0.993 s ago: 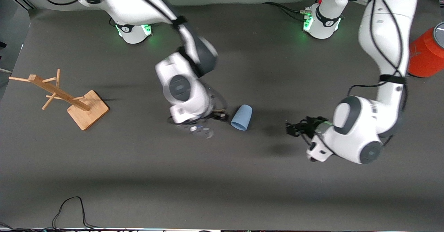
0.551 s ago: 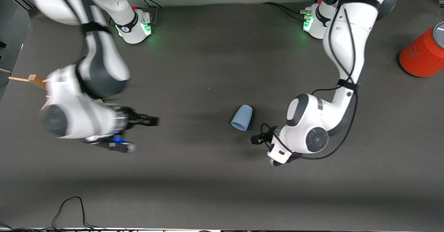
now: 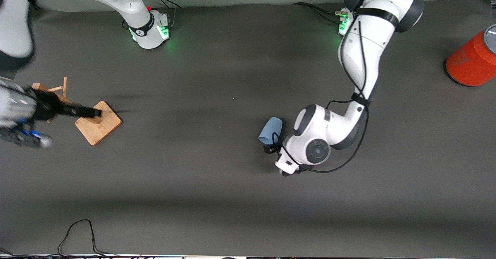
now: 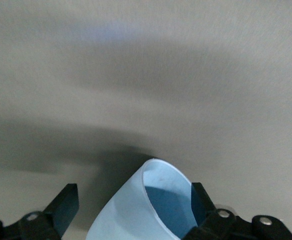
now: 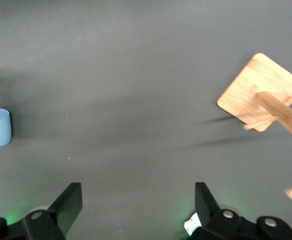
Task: Rotate and upright cup with both arms
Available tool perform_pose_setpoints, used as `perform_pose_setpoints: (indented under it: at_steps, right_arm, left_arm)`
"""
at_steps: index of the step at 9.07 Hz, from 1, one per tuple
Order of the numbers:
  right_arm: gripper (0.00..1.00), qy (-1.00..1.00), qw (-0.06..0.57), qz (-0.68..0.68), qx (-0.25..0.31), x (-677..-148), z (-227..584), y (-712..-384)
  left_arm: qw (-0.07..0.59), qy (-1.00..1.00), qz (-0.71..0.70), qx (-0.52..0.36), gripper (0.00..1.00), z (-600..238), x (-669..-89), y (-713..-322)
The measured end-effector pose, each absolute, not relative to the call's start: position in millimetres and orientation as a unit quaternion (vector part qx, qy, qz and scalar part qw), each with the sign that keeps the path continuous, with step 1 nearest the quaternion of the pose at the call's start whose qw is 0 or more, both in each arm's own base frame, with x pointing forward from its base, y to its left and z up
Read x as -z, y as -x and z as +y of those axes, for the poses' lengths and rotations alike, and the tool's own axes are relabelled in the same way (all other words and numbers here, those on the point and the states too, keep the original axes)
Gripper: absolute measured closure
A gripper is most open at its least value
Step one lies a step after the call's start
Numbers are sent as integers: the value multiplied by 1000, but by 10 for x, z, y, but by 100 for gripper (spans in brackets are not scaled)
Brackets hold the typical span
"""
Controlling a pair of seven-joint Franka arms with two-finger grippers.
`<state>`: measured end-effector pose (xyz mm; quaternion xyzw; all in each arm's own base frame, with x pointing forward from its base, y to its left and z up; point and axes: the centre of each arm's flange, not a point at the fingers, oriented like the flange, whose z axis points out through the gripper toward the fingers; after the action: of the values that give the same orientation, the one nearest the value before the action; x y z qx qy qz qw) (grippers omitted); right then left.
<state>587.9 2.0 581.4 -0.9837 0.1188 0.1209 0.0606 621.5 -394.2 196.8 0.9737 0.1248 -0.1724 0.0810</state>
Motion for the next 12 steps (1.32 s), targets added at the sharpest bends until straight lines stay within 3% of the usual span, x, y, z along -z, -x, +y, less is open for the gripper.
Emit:
perform_pose_setpoints:
  at_steps: [2, 4, 6, 7, 10, 12]
  right_arm:
    - [0, 987, 48, 111, -102, -6032, -47, -5594]
    - [0, 990, 54, 107, -81, -6034, -112, -5259]
    - [0, 993, 53, 90, -63, -6105, -22, -4942]
    - [0, 994, 42, 77, -59, -6121, 131, -4905]
    - [0, 995, 39, 74, -57, -6046, 186, -5014]
    - [0, 994, 40, 80, -57, -6036, 121, -5095]
  left_arm:
    - [29, -974, 104, 201, 14, -3919, -1928, -6088]
    - [9, -971, 100, 218, 55, -3843, -1940, -6073]
    - [5, -969, 99, 227, 88, -3834, -1976, -6065]
    - [8, -967, 99, 235, 93, -3846, -2041, -6067]
    - [21, -971, 86, 221, 93, -3907, -2738, -6199]
    - [19, -992, 63, 108, 93, -4014, -3414, -6316]
